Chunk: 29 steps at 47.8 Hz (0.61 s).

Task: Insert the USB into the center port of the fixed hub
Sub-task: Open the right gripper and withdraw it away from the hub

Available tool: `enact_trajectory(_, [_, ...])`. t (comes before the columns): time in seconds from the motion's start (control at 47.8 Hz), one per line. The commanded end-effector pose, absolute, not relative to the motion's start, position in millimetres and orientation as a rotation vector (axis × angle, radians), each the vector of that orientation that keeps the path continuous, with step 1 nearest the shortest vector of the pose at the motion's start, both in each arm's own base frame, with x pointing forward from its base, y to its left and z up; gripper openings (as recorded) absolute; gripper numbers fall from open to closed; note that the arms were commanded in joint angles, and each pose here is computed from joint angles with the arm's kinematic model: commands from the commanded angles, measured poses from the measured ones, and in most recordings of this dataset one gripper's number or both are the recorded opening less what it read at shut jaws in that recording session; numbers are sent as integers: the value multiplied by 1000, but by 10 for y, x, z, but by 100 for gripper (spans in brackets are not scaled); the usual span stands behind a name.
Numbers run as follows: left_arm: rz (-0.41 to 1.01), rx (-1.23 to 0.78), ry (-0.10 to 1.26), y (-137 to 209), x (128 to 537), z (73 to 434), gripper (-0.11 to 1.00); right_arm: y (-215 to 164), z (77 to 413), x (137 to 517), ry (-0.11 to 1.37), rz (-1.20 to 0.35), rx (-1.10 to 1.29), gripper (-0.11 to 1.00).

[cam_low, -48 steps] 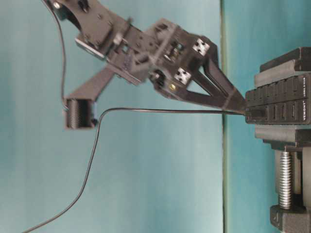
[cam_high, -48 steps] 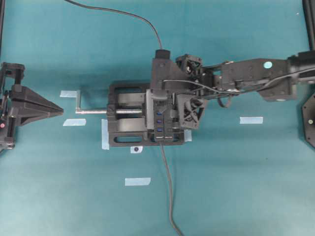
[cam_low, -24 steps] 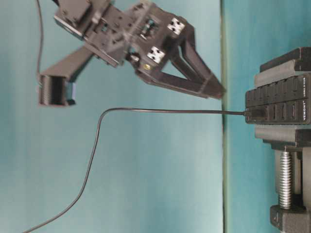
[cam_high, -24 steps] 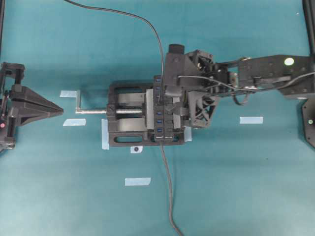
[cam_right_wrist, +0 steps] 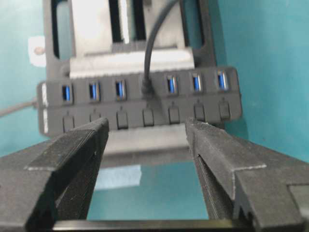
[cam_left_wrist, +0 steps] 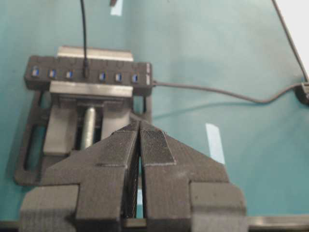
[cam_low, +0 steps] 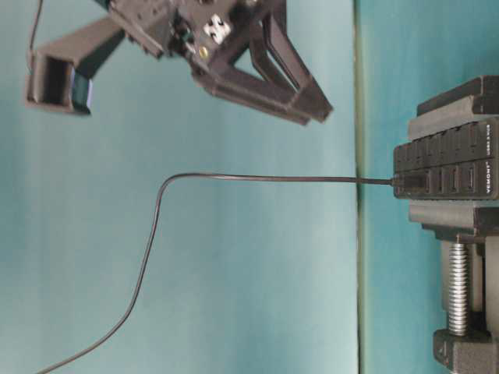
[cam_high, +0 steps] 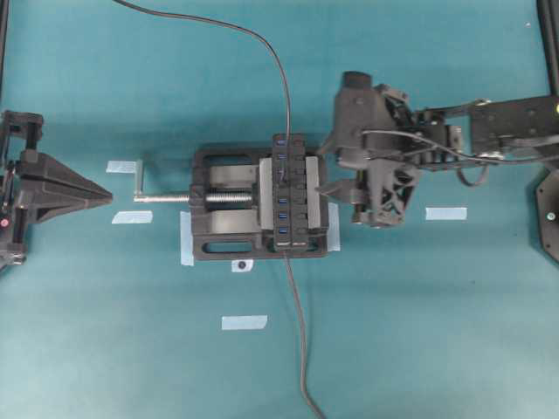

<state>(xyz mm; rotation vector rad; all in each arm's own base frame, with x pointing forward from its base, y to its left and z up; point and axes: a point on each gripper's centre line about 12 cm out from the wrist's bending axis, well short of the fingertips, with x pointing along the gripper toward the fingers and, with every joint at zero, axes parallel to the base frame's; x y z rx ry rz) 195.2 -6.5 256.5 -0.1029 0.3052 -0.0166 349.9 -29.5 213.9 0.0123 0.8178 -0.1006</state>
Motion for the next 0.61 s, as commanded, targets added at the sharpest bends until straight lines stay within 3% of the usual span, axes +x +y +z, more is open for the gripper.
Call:
enact_trajectory(0.0, [-18, -100, 288, -66, 1972, 2616, 0, -279, 2289, 3468, 755, -97, 12, 76])
enact_trajectory(0.586, [-18, -100, 284, -66, 1976, 2630, 0, -253, 2315, 3252, 639, -86, 11, 76])
